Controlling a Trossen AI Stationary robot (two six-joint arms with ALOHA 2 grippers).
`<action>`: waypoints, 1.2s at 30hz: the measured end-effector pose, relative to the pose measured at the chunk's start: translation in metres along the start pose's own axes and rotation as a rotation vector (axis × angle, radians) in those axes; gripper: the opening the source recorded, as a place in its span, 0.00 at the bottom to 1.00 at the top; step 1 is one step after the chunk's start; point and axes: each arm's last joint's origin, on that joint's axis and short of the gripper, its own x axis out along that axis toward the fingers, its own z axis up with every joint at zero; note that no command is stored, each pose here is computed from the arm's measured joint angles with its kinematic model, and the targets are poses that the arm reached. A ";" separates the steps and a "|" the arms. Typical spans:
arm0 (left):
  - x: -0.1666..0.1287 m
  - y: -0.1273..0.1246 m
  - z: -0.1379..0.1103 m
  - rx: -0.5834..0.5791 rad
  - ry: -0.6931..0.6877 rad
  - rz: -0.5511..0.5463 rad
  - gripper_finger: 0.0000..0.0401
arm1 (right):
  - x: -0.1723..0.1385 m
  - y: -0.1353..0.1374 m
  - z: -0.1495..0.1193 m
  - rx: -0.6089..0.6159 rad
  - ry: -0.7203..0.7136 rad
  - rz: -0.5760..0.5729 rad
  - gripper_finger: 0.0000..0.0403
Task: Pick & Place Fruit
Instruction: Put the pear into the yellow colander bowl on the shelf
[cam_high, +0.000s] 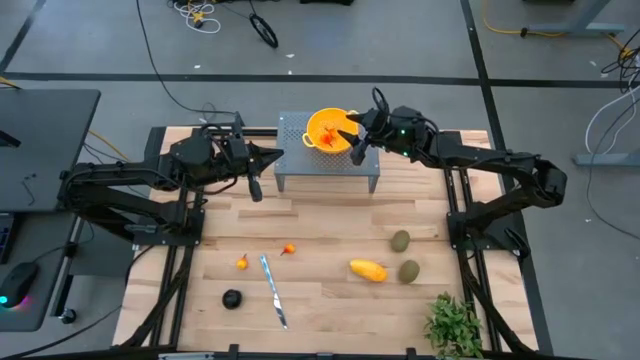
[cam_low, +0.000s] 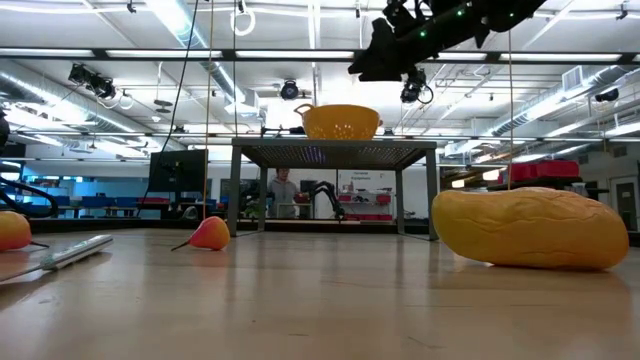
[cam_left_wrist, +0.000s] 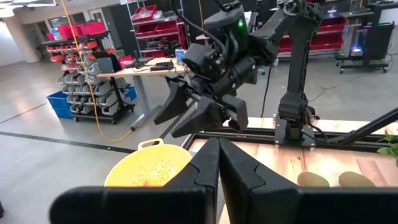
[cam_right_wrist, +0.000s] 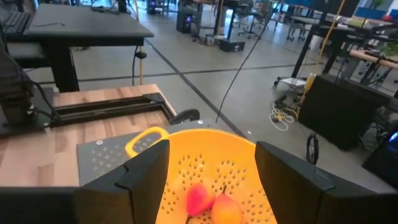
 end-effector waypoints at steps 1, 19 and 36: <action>0.000 0.000 0.000 0.000 0.000 0.000 0.05 | 0.000 0.002 0.000 -0.001 0.006 0.009 0.61; 0.000 0.000 0.000 -0.003 0.000 0.000 0.06 | -0.057 0.046 0.030 0.072 -0.066 0.200 0.47; -0.001 -0.007 0.001 -0.073 -0.021 -0.253 0.06 | -0.133 0.058 0.058 0.103 -0.212 0.352 0.36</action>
